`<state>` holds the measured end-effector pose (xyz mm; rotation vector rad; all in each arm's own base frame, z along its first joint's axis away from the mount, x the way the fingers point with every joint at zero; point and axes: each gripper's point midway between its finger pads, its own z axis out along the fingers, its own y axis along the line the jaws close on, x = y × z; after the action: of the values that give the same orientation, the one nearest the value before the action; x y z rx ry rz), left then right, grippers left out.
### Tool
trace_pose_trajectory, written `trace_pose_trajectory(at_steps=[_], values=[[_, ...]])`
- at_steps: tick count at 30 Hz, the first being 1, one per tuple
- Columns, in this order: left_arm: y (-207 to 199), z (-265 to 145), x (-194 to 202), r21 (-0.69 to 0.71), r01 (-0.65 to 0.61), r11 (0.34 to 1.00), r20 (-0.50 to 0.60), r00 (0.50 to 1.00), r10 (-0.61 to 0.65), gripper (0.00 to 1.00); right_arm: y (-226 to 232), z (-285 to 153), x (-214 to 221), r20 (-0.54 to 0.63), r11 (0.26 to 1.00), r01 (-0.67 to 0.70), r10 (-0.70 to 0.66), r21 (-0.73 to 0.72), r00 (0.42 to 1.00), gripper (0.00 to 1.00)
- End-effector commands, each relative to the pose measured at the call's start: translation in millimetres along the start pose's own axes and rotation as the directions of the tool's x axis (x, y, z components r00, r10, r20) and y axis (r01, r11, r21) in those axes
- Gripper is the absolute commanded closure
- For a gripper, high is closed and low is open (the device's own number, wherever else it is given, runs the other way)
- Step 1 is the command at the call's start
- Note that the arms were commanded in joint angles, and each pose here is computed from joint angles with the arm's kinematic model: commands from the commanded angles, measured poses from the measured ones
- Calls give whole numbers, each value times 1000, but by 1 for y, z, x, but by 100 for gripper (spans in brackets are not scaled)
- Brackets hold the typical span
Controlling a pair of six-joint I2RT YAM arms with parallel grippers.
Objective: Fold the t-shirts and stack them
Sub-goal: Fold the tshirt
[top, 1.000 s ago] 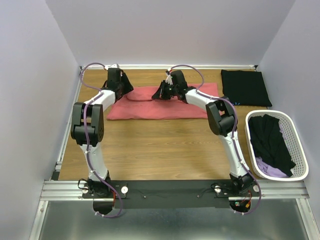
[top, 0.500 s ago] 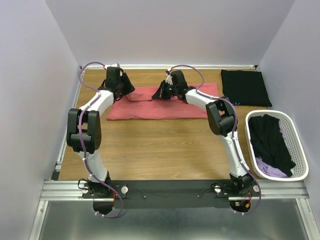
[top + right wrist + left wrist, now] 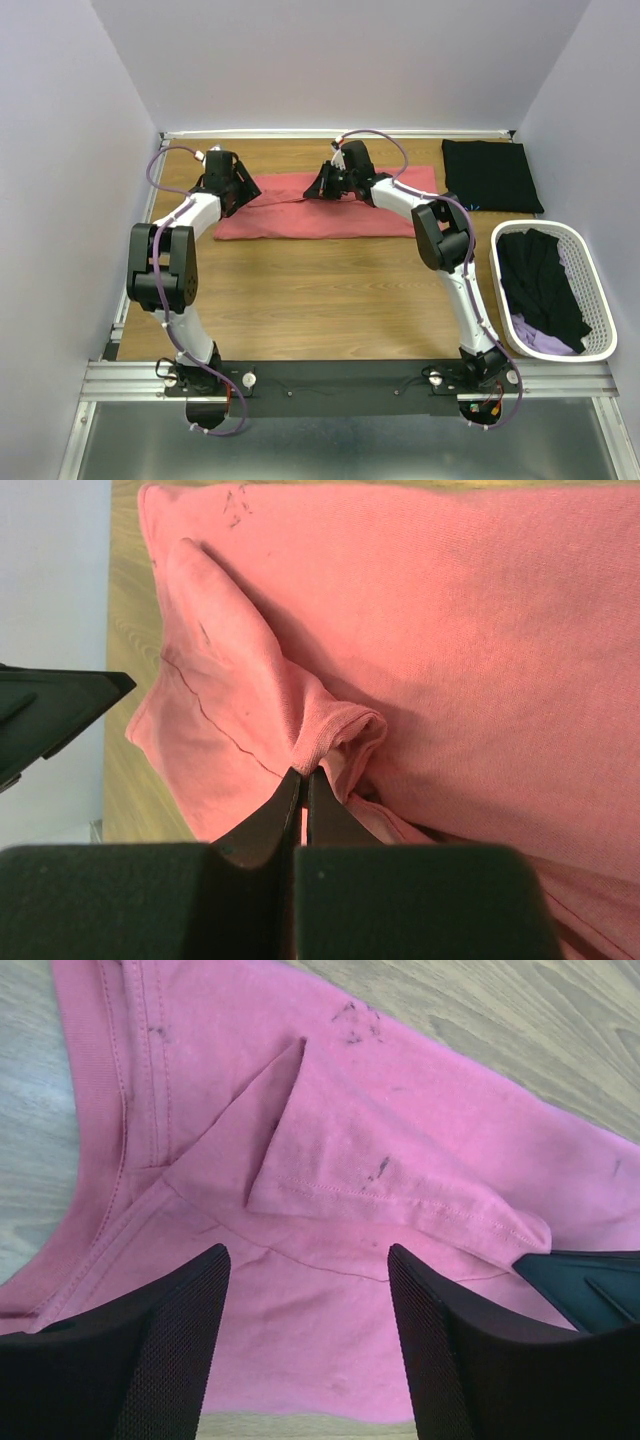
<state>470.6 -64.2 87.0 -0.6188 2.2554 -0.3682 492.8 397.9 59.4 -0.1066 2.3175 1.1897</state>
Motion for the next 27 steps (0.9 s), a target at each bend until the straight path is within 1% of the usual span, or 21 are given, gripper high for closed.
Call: trace_pose_trajectory(at_steps=[1,2,3,6,9,17,27], values=[[-1,9,-3,1,13,1000,26,1000,-13,32,7,-1,-1,-12,1000,-6,6,-28,1000,94],[0,10,-3,-1,13,1000,26,1000,-13,35,7,-1,-1,-11,1000,-5,5,-28,1000,94],[-2,12,-6,0,10,1000,30,999,-10,41,8,0,-1,-13,1000,-6,6,-30,1000,94],[0,18,-5,-20,4,1000,14,1000,-4,51,7,0,-1,-15,999,-8,7,-31,1000,94],[7,27,-5,-60,2,998,5,1000,-1,55,7,0,-1,-14,999,-7,6,-32,1000,94],[28,41,1,-153,-2,988,-13,1000,0,55,5,1,1,-18,1000,-8,7,-31,1000,94],[29,52,5,-149,-15,989,-34,999,10,55,4,2,1,-18,1000,-10,9,-28,1000,94]])
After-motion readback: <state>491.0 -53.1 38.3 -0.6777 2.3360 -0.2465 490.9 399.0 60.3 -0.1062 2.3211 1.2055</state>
